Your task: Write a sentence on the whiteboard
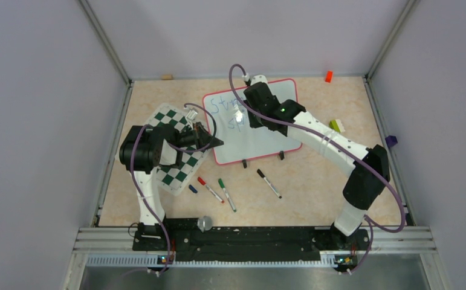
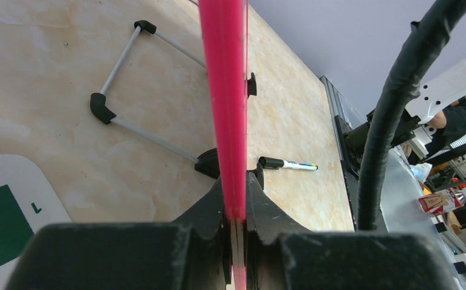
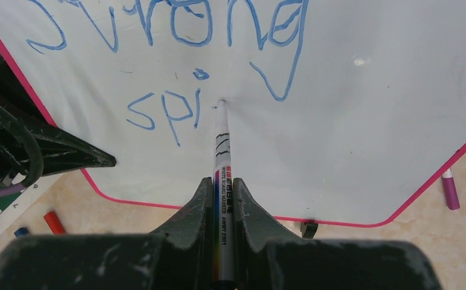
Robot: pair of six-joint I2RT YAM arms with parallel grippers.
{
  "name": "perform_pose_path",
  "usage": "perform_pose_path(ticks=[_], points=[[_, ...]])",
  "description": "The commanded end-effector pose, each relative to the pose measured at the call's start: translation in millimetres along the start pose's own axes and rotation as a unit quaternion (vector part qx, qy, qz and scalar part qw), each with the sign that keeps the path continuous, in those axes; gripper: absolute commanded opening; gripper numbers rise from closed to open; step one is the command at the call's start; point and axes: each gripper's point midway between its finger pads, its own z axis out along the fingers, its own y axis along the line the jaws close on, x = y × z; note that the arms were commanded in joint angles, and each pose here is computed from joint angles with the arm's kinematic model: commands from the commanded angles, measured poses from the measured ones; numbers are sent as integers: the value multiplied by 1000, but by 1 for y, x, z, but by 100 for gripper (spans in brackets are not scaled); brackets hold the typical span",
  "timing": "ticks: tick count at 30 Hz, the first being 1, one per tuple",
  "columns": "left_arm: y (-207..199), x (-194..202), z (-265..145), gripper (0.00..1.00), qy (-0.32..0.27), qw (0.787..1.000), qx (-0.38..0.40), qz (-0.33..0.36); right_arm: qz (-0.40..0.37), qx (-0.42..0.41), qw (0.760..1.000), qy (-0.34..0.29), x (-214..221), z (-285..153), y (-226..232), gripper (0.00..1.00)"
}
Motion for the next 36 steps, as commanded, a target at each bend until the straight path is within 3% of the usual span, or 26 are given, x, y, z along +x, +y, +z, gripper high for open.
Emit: perform_pose_path(ticks=[1,10,26,36], points=[[8,-27,-8,0,-48,995,-26,88,10,21,999,-34,-28,-7,-10,0],[8,-27,-7,0,-48,995,-25,89,10,25,999,-40,-37,-7,-14,0],[8,-27,-8,0,-48,995,-25,89,29,5,1000,-1,4,-11,-14,0],[8,-26,-8,0,-48,995,-25,88,26,4,1000,-16,-12,-9,-10,0]])
